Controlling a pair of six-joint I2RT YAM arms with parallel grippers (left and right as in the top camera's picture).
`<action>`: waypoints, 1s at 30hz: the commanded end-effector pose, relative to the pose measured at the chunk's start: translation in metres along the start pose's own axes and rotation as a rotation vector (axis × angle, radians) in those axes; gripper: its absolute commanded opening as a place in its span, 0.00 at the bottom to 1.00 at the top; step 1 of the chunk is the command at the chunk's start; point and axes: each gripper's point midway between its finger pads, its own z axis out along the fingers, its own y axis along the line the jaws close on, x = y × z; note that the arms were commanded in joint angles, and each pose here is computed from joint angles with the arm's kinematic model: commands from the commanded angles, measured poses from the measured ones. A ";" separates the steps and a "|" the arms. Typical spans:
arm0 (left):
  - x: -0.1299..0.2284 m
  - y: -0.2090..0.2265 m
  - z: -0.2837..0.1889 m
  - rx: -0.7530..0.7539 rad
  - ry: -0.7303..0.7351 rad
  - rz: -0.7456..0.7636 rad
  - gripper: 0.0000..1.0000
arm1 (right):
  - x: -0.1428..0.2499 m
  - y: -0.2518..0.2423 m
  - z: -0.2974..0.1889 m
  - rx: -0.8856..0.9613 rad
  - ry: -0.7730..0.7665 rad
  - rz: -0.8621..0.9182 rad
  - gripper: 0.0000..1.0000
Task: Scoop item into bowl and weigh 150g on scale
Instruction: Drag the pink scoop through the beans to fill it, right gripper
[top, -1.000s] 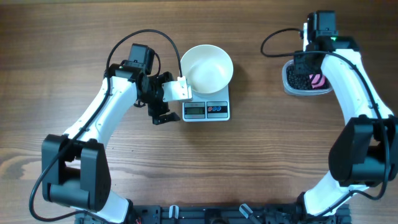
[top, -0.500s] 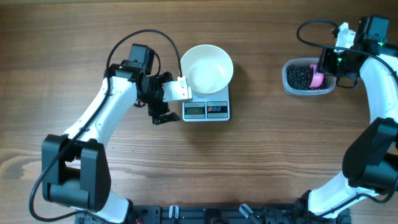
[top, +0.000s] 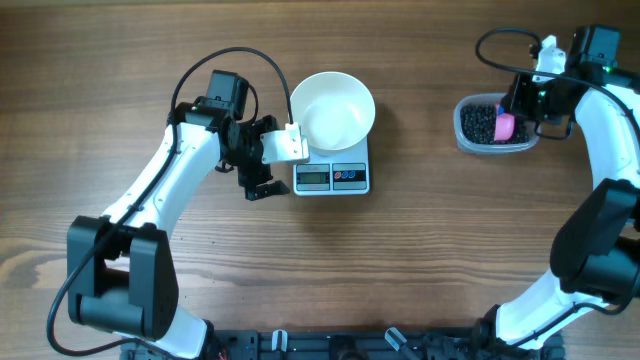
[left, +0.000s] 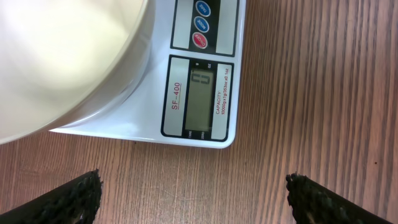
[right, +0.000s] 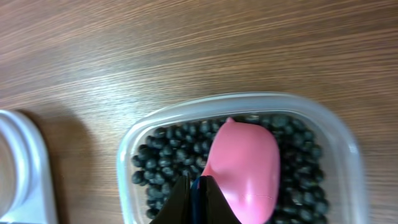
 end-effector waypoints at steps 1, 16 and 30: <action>-0.003 -0.003 -0.001 0.008 -0.022 -0.010 1.00 | 0.026 0.019 0.028 -0.163 0.102 0.036 0.04; -0.003 -0.003 -0.001 0.008 -0.022 -0.010 1.00 | 0.021 0.002 0.008 -0.303 0.059 0.134 0.04; -0.003 -0.003 -0.001 0.008 -0.022 -0.010 1.00 | 0.017 0.002 0.008 -0.302 0.052 0.176 0.04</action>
